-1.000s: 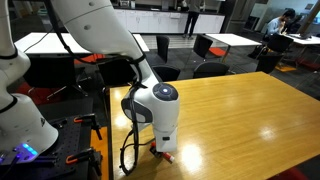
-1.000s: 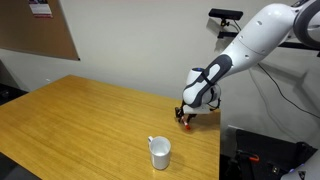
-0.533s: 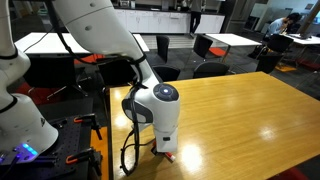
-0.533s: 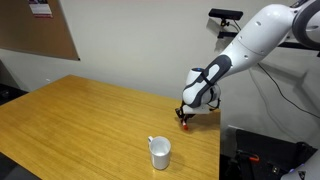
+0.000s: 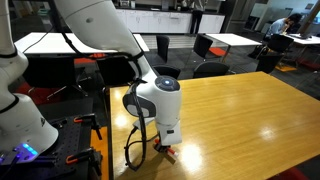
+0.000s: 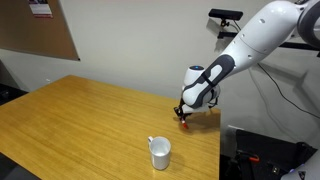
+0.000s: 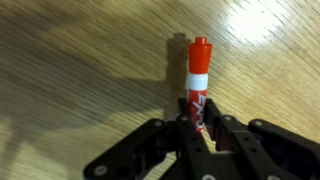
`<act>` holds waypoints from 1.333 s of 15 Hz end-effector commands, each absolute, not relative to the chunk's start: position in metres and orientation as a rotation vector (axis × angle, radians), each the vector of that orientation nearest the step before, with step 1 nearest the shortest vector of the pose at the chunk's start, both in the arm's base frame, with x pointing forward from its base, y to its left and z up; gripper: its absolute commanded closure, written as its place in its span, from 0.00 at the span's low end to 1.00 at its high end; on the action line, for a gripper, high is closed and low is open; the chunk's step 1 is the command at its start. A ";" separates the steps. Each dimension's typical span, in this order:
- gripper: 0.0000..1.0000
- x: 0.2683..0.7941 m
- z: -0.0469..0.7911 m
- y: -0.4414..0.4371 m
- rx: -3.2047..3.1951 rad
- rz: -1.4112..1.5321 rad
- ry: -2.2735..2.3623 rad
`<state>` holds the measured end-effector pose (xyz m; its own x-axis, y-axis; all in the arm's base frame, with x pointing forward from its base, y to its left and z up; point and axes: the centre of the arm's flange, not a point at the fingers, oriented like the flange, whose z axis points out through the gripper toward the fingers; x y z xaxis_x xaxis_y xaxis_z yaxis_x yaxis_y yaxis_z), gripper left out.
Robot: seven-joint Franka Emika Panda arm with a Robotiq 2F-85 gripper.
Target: Put the marker in the white mug cup
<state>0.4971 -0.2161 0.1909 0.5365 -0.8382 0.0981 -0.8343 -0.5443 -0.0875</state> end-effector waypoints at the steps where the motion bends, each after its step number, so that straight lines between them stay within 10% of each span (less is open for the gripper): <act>1: 0.95 0.493 0.237 -0.199 -2.793 -0.266 1.428; 20: 0.95 0.493 0.412 -0.132 -3.153 -0.578 0.810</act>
